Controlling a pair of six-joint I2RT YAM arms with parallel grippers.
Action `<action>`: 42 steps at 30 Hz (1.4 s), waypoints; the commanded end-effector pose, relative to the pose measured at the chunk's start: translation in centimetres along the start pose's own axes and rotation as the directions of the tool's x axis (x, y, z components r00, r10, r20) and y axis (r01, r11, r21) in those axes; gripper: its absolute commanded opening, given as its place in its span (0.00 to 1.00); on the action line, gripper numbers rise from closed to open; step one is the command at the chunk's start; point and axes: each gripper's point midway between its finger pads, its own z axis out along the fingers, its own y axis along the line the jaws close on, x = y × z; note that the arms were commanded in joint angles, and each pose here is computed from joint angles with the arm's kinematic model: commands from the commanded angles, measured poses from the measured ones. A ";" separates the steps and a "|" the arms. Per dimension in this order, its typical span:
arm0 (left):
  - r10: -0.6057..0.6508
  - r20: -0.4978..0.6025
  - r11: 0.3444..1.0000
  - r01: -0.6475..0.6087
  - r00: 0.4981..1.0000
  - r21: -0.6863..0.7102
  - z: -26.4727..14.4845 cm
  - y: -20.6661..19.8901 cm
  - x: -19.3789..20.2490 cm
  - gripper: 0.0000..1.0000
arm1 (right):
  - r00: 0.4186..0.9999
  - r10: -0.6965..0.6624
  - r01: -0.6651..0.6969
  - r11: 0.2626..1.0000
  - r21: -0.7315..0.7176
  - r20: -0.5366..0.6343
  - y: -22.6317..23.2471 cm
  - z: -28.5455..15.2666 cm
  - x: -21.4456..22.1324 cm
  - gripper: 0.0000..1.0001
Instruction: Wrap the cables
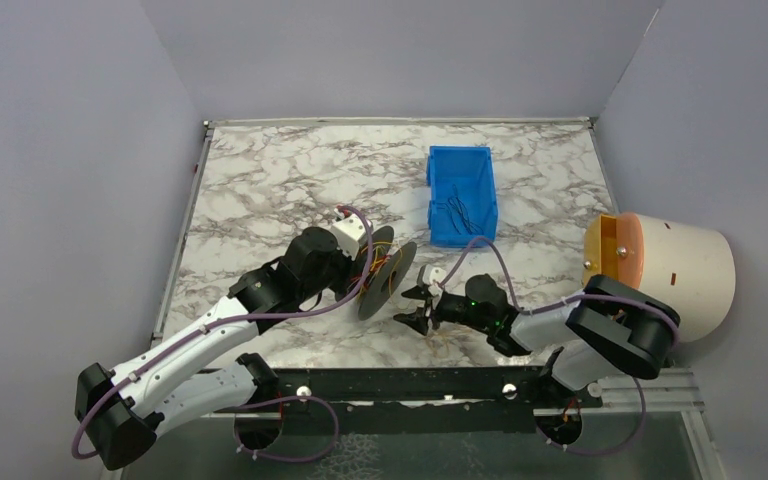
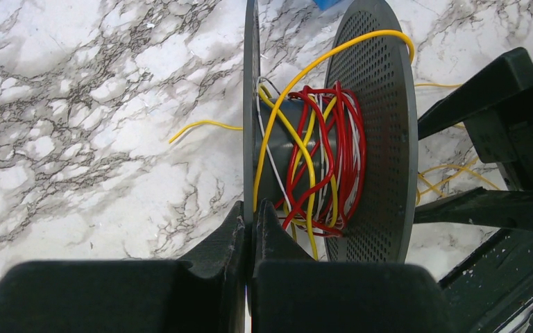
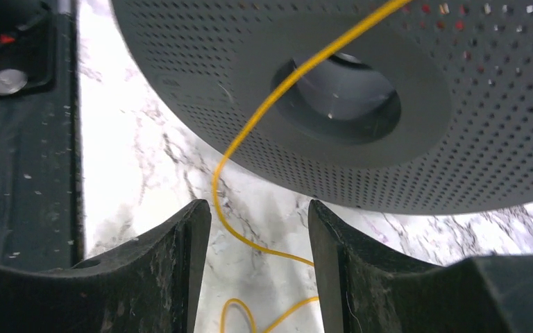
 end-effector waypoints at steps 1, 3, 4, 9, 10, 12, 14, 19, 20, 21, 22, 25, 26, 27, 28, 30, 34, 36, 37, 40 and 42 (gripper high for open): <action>-0.004 -0.002 1.000 0.004 1.000 0.016 0.0 -0.2 -0.1 0.00 | 0.998 -0.048 0.043 0.992 0.118 0.037 -2.3 0.6 -0.2 0.57; -0.005 -0.006 1.000 0.005 1.000 0.016 0.0 -0.2 0.0 0.00 | 0.999 -0.040 0.035 0.985 0.171 0.027 -3.2 0.7 0.4 0.54; -0.005 -0.006 1.000 0.005 1.000 0.016 0.0 -0.2 0.0 0.00 | 0.999 -0.035 0.029 0.981 0.193 0.029 -3.6 0.7 0.5 0.53; -0.005 -0.008 1.000 0.005 1.000 0.014 0.1 -0.2 0.1 0.00 | 0.998 -0.023 0.007 0.958 0.286 0.052 -5.0 0.2 1.1 0.44; -0.005 -0.009 1.000 0.005 1.000 0.013 0.1 -0.1 0.1 0.00 | 0.999 -0.020 0.004 0.956 0.295 0.050 -5.2 0.2 1.2 0.41; -0.005 -0.008 1.000 0.005 1.000 0.013 0.1 -0.1 0.1 0.00 | 0.999 -0.010 -0.006 0.951 0.308 0.053 -5.4 0.1 1.1 0.32; -0.005 -0.007 1.000 0.005 1.000 0.012 0.1 -0.1 0.0 0.00 | 0.998 -0.008 -0.015 0.945 0.327 0.067 -5.7 0.0 0.7 0.21; -0.008 0.012 1.000 0.008 1.000 0.004 -0.3 0.1 -0.3 0.00 | 0.995 -0.011 -0.028 0.918 0.395 0.095 -6.8 -1.2 -0.9 0.01; -0.009 0.017 1.000 0.009 1.000 0.004 -0.4 0.1 -0.4 0.00 | 0.995 -0.010 -0.030 0.910 0.414 0.094 -7.1 -1.4 -1.2 0.01; -0.009 0.025 1.000 0.009 1.000 0.004 -0.6 0.1 -0.6 0.00 | 0.995 -0.009 -0.035 0.897 0.440 0.096 -7.5 -1.8 -1.7 0.01; -0.012 0.034 1.000 0.012 0.999 0.010 -0.8 0.0 -0.8 0.00 | 0.996 -0.004 -0.040 0.882 0.469 0.093 -8.0 -2.3 -2.0 0.01; -0.031 0.069 0.999 0.029 0.997 0.032 -1.6 -0.3 -1.5 0.00 | 0.996 0.012 -0.059 0.826 0.561 0.087 -9.5 -3.9 -3.1 0.01; -0.039 0.083 0.999 0.036 0.996 0.038 -2.0 -0.4 -1.9 0.00 | 0.996 0.018 -0.066 0.808 0.586 0.087 -9.9 -4.4 -3.5 0.01; -0.048 0.101 0.998 0.044 0.994 0.044 -2.4 -0.5 -2.3 0.00 | 0.996 0.024 -0.073 0.790 0.609 0.088 -10.2 -4.9 -3.8 0.01; -0.060 0.118 0.997 0.055 0.991 0.048 -2.8 -0.5 -2.8 0.00 | 0.996 0.031 -0.079 0.770 0.633 0.086 -10.6 -5.4 -4.0 0.01; -0.078 0.141 0.995 0.070 0.987 0.065 -3.5 -0.8 -3.3 0.00 | 0.995 0.058 -0.096 0.721 0.686 0.078 -11.4 -6.4 -4.1 0.01; -0.111 0.159 0.991 0.096 0.981 0.096 -4.3 -1.2 -3.9 0.00 | 0.992 0.096 -0.121 0.655 0.746 0.076 -12.3 -7.7 -4.3 0.01; -0.123 0.165 0.988 0.105 0.979 0.110 -4.8 -1.5 -4.1 0.00 | 0.990 0.120 -0.133 0.617 0.776 0.074 -12.9 -8.1 -4.2 0.01; -0.129 0.169 0.987 0.110 0.977 0.114 -5.1 -1.5 -4.2 0.00 | 0.988 0.138 -0.141 0.597 0.790 0.073 -13.1 -8.4 -4.0 0.01; -0.146 0.196 0.985 0.123 0.970 0.124 -6.4 -1.5 -4.8 0.00 | 0.981 0.179 -0.159 0.545 0.823 0.071 -13.6 -9.0 -3.2 0.01; -0.154 0.214 0.983 0.128 0.964 0.134 -7.3 -1.5 -5.2 0.00 | 0.974 0.213 -0.183 0.518 0.836 0.081 -13.8 -9.3 -2.7 0.01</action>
